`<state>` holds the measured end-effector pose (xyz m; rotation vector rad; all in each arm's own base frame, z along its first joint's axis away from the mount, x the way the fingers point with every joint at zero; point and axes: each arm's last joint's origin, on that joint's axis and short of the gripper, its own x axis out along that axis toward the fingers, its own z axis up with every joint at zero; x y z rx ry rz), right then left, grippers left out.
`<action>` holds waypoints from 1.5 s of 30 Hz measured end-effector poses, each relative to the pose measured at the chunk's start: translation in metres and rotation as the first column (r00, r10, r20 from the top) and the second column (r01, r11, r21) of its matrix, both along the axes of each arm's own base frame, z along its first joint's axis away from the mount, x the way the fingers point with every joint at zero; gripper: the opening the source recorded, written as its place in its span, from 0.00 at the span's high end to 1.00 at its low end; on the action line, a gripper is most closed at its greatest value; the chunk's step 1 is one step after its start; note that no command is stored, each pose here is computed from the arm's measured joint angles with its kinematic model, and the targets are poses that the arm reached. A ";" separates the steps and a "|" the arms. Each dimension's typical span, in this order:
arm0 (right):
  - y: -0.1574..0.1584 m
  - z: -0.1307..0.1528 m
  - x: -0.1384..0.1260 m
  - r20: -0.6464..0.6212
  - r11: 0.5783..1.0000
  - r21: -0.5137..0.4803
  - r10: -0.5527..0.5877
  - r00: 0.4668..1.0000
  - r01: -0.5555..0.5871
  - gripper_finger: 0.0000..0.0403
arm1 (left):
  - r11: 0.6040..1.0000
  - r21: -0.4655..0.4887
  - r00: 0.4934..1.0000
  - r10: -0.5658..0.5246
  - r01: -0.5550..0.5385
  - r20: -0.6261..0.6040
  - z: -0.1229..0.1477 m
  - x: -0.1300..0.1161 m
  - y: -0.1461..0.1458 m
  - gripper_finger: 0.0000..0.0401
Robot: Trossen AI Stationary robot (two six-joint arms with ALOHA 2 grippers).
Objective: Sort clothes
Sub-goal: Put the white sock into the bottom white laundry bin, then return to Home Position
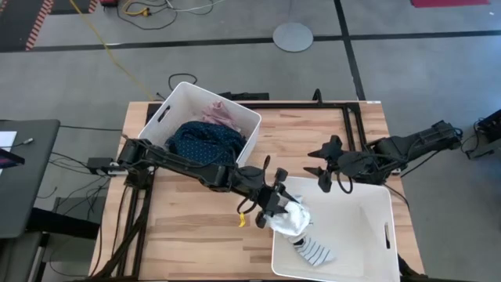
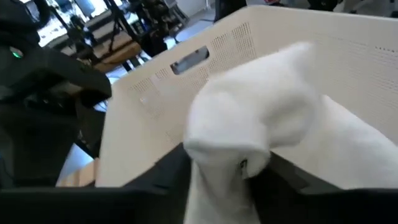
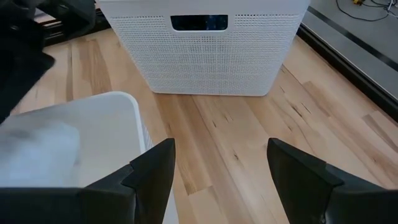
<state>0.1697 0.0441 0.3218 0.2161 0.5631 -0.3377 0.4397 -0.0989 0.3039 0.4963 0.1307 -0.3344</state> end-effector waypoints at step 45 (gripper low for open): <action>0.024 0.031 0.005 0.241 0.944 -0.229 0.292 0.926 -0.238 0.33 | 0.863 0.065 0.856 0.506 -0.502 -0.105 0.141 -0.280 0.016 0.32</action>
